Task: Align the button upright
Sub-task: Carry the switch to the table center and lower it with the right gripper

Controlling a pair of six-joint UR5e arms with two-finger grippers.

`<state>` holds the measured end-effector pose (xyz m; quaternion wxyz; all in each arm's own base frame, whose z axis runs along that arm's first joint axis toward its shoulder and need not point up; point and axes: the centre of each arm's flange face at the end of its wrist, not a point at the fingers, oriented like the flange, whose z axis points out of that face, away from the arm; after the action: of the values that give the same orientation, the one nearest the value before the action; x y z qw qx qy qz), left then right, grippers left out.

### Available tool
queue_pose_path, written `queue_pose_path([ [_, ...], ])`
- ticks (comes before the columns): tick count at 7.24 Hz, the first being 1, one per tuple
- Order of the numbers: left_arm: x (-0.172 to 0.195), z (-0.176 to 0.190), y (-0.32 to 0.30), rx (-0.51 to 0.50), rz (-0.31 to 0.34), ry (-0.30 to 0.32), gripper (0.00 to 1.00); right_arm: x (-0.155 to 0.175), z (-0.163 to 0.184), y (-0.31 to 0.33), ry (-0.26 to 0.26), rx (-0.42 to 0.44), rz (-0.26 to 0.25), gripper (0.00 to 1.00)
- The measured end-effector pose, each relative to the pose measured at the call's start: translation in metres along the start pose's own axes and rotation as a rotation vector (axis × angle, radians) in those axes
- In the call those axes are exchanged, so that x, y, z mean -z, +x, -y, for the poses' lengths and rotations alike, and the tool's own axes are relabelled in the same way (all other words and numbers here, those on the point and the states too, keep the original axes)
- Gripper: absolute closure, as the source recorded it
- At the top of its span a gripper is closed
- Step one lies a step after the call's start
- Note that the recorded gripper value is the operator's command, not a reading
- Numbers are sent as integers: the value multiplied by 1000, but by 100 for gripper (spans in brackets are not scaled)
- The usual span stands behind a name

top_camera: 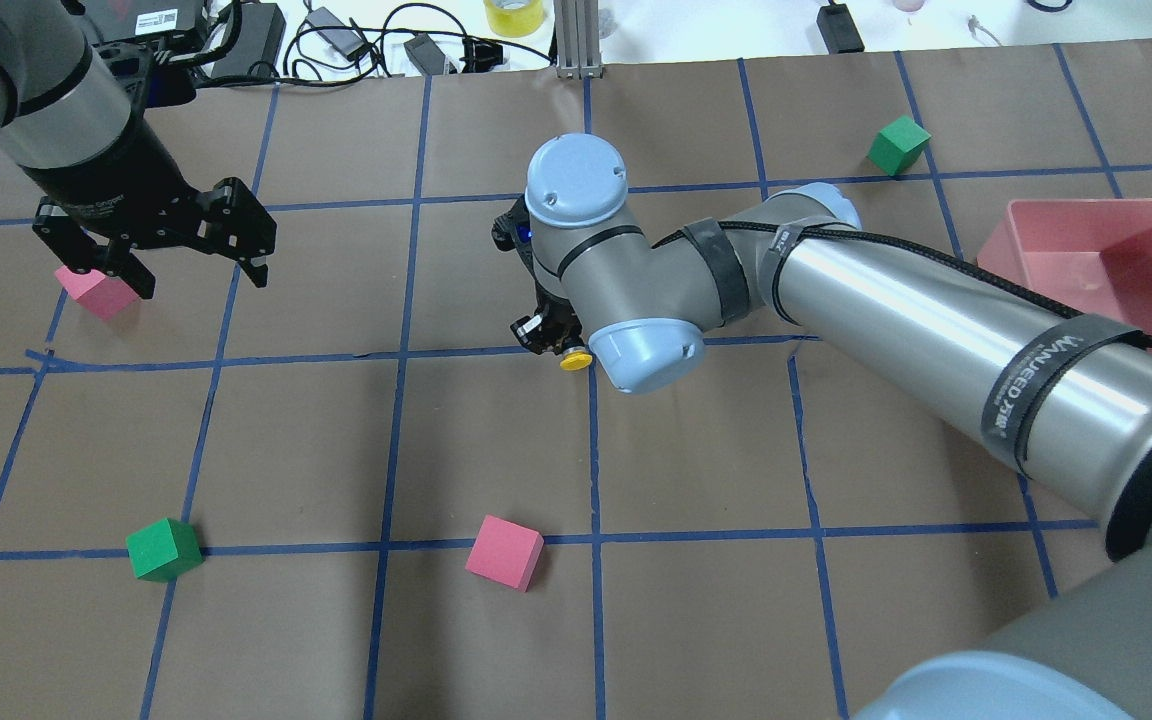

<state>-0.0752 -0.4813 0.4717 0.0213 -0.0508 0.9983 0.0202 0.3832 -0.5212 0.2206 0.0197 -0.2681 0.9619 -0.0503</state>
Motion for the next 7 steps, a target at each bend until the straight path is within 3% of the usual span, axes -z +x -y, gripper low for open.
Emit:
queue_pose_path([
  [1,0,0,0,0,0,0,0,-9,-1,-1,-12,-1,-1,100],
  [2,0,0,0,-1,0,-1,0,-13,-1,-1,-16,-2,-2,94],
  [3,-1,0,0,-1,0,-1,0,-16,-1,-1,-20,-2,-1,63],
  [6,0,3,1,1,-4,10,0,-19,-3,-3,-26,-5,11,0],
  [7,0,5,0,7,-5,27,0,-19,-3,-5,-24,-6,29,0],
])
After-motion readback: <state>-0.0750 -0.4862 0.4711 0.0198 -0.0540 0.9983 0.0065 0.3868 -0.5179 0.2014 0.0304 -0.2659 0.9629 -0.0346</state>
